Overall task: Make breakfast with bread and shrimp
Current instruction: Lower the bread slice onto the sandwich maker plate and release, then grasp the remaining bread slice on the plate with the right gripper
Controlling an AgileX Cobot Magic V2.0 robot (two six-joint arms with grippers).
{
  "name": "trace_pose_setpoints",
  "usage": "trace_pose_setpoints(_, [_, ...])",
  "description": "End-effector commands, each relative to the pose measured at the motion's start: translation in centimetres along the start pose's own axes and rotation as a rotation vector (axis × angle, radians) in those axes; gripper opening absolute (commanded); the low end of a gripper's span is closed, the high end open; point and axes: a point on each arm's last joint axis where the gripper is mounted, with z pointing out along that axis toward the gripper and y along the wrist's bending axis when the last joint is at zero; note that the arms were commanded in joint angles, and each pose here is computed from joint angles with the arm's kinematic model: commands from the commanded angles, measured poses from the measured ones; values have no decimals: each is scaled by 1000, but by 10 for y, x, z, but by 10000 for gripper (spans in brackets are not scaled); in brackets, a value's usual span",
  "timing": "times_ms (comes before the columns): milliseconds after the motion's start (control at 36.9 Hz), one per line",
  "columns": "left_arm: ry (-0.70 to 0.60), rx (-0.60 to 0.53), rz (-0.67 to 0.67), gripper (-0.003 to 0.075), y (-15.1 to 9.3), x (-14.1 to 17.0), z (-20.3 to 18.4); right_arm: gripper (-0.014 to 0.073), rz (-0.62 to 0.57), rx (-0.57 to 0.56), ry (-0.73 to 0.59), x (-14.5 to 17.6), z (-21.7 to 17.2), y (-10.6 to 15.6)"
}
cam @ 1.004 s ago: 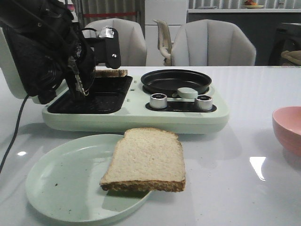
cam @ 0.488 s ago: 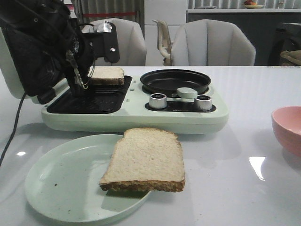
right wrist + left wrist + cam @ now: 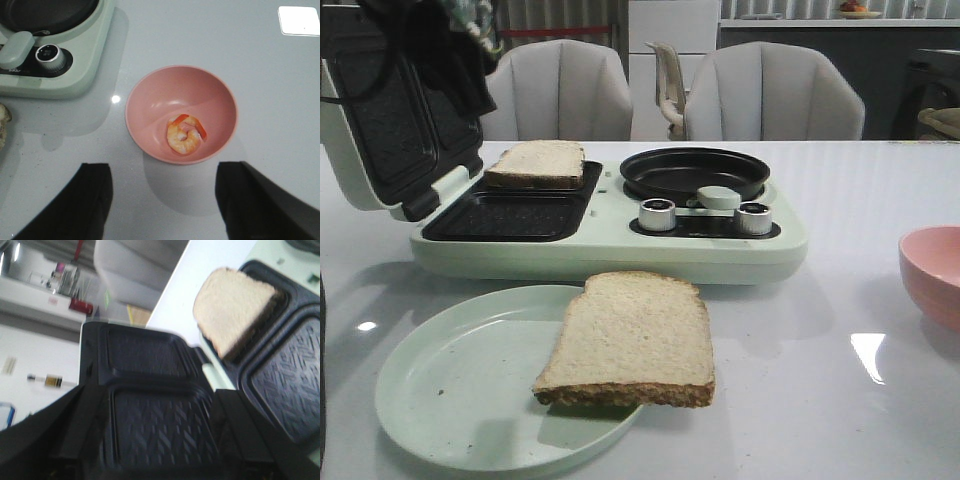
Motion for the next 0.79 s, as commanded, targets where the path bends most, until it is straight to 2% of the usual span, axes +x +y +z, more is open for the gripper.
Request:
trace_pose_setpoints(0, [115, 26, -45, 489, 16, 7, -37, 549, 0, 11, -101, -15, -5, -1])
trace_pose_setpoints(81, [223, 273, -102, 489, 8, 20, -64, 549, 0, 11, -101, -15, -5, -1])
trace_pose_setpoints(163, [240, 488, -184, 489, 15, 30, -89, 549, 0, 11, -101, -15, -5, -1])
trace_pose_setpoints(190, [212, 575, -221, 489, 18, 32, -98, 549, 0, 11, -101, -15, -5, -1])
trace_pose_setpoints(271, [44, 731, -364, 489, 34, 40, -118, 549, 0, 11, -101, -15, -5, -1])
trace_pose_setpoints(353, [-72, 816, -510, 489, 48, 54, -134, 549, 0, 11, -101, -15, -5, -1])
trace_pose_setpoints(515, [-360, 1008, -588, 489, 57, 82, -167, 549, 0, 12, -116, -16, -5, -1])
trace_pose_setpoints(597, [-391, 1044, -645, 489, 55, 97, -173, 549, 11, 6, -123, -17, -5, -1])
trace_pose_setpoints(651, [-399, 1044, -652, 489, 55, 102, -174, 549, 58, -25, -101, -16, -2, 2])
trace_pose_setpoints(705, [-405, 1038, -649, 489, 55, 103, -174, 549, 146, -89, -30, -13, 5, 7])
trace_pose_setpoints(759, [-408, 1031, -644, 489, 55, 102, -173, 547, 210, -175, 118, -6, 18, 17])
